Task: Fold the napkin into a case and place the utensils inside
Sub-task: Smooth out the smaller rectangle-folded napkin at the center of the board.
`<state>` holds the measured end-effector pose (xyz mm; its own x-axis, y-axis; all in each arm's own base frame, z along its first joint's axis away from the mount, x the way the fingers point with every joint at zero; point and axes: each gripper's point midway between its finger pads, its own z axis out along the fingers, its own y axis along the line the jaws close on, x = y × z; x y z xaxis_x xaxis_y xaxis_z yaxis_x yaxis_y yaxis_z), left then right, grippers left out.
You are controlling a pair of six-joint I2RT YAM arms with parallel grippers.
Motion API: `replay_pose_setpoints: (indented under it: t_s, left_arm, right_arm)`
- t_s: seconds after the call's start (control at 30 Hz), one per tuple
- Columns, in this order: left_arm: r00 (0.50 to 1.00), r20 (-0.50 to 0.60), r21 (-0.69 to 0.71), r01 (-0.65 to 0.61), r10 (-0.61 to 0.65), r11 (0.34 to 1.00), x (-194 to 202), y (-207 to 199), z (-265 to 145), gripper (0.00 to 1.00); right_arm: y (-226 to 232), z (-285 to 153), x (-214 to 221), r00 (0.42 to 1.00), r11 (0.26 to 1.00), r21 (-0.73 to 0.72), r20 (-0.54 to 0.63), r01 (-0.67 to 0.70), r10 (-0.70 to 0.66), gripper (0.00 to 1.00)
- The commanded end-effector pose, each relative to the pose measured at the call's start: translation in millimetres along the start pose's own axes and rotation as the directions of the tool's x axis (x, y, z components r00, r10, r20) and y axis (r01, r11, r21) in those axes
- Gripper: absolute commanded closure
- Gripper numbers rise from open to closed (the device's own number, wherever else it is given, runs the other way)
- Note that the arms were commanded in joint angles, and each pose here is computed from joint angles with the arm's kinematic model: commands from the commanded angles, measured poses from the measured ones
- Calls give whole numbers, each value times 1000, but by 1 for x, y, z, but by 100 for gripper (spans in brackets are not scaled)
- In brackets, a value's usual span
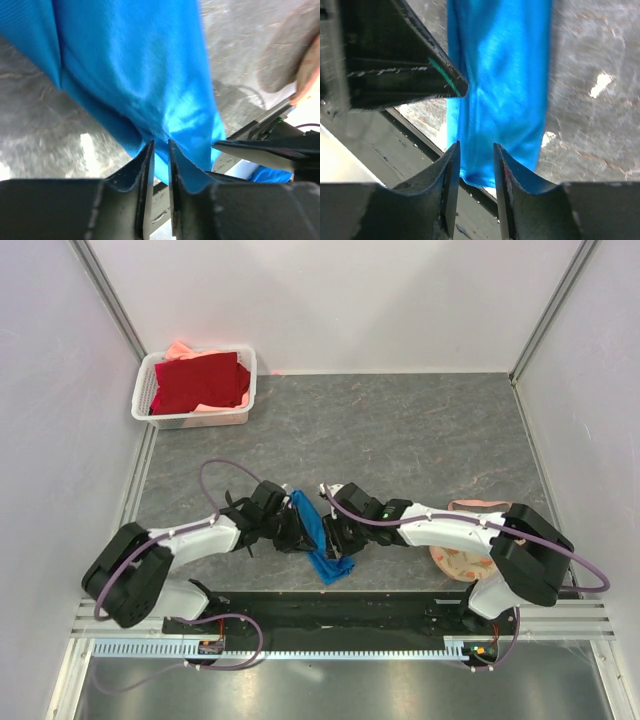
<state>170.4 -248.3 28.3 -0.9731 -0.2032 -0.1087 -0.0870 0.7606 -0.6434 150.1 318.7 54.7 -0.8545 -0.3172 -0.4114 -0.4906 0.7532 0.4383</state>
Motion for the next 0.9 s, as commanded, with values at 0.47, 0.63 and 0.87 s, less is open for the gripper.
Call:
replay_pose_setpoints:
  t_s: [0.47, 0.63, 0.87]
  left_arm:
    - [986, 57, -23, 157, -155, 987, 5, 17, -16, 89]
    - [984, 28, -19, 176, -175, 984, 11, 23, -8, 90]
    - [983, 9, -17, 181, -181, 983, 14, 23, -1, 91]
  right_arm:
    - [1, 17, 2, 976, 975, 98, -105, 200, -190, 47]
    - [-5, 21, 5, 971, 963, 151, -123, 225, -207, 47]
    - [-15, 24, 1, 960, 925, 265, -131, 273, -246, 51]
